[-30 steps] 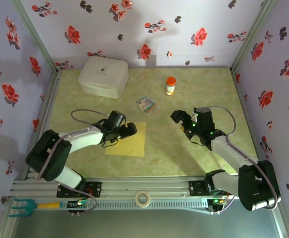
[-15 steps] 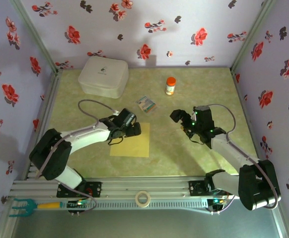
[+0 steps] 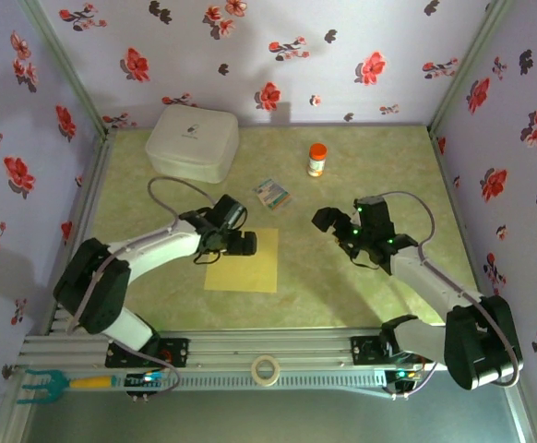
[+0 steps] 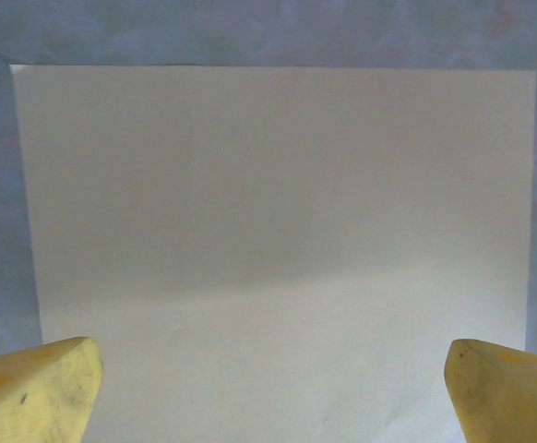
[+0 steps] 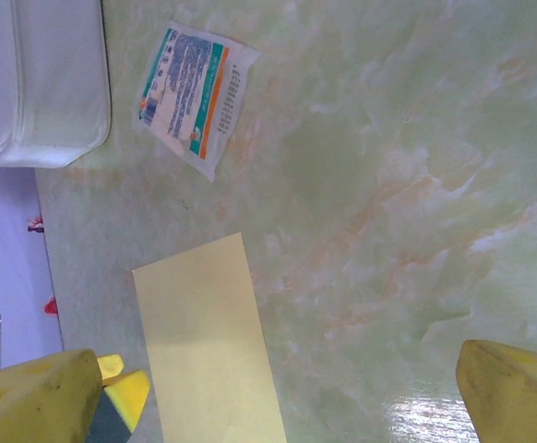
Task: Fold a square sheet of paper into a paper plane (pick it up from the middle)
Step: First fold the square sheet of paper in half at the center of the table.
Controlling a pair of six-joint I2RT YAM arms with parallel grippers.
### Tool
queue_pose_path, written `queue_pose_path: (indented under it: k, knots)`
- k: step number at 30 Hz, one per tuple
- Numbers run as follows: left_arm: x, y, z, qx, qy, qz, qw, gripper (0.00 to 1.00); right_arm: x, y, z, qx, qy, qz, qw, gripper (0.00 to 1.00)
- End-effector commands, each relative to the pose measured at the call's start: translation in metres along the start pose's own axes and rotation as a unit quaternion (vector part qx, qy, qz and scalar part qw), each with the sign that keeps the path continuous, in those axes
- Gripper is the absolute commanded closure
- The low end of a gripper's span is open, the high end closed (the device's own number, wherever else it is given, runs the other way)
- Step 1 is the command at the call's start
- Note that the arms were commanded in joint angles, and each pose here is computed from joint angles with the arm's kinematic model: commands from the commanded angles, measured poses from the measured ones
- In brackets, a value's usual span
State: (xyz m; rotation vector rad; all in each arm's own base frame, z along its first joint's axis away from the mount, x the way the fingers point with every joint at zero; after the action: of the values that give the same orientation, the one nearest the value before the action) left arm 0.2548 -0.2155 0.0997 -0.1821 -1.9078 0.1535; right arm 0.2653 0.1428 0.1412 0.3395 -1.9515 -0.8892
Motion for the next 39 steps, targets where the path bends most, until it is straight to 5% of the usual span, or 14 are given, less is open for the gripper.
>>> queue_pose_path:
  k: [1,12,39]
  knots:
    - [0.000,-0.006,0.005,-0.023,0.043,-0.019,0.999,0.06,0.002,0.007,-0.004,0.016,-0.005,0.005,1.000,0.01]
    - [-0.026,-0.013,0.010,-0.046,0.097,-0.077,0.991,0.00,-0.004,0.011,0.001,0.029,0.008,-0.011,0.999,0.01]
    - [-0.057,-0.010,0.020,-0.044,0.131,-0.117,0.983,0.00,-0.007,0.005,0.003,0.024,0.012,-0.002,1.000,0.01]
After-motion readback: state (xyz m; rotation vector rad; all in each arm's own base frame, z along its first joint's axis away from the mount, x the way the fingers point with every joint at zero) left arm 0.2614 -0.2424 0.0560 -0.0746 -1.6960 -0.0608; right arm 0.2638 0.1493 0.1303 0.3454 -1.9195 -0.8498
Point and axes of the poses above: each hand's point on the last joint's axis, 136 mm out from that joint toward the fingers, its own x axis back along the fingers, its own y axis along the line the jaws close on, z = x × y, the point moved 4 cm from there along x, back along the fingers, and after that the axes turned 5 degrees about x, right-handed, at the moved point
